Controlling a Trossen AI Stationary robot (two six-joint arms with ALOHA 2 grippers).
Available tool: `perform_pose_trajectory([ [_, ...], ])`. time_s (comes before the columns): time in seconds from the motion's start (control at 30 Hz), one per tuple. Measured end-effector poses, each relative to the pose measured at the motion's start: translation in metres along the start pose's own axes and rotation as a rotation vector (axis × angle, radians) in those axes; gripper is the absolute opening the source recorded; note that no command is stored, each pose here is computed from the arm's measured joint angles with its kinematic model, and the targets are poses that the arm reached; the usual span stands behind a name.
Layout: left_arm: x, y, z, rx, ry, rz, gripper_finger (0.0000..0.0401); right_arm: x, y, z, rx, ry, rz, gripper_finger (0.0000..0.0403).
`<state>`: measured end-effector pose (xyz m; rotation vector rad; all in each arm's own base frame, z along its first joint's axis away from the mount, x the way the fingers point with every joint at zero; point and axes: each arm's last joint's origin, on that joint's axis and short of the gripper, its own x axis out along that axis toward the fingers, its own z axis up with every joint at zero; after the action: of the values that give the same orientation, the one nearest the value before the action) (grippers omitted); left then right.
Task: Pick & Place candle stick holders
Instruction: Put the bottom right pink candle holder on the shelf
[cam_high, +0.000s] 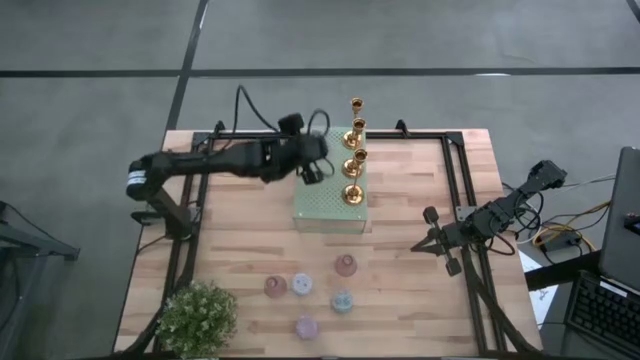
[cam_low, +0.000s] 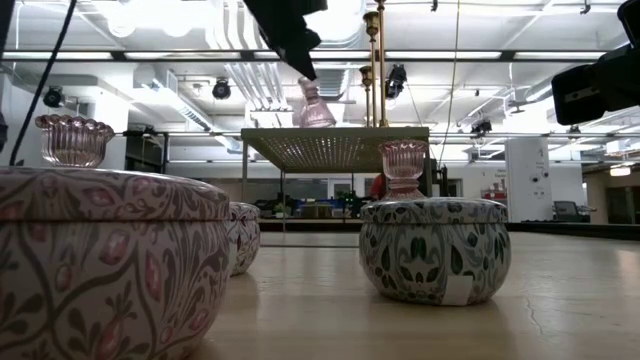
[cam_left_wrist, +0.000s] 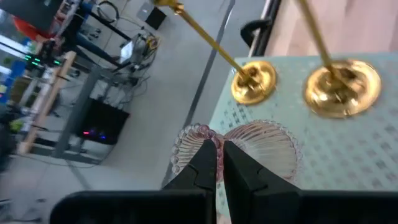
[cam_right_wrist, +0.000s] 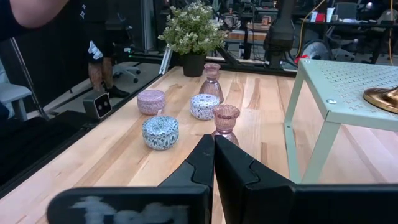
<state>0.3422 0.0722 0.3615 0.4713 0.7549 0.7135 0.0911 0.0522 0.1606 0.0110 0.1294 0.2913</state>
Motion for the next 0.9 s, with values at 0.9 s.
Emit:
perform_pose_trajectory([
  [0.9, 0.070, 0.013, -0.012, 0.090, 0.028, -0.007, 0.0017, 0.000, 0.000, 0.000, 0.000, 0.000, 0.000, 0.0008],
])
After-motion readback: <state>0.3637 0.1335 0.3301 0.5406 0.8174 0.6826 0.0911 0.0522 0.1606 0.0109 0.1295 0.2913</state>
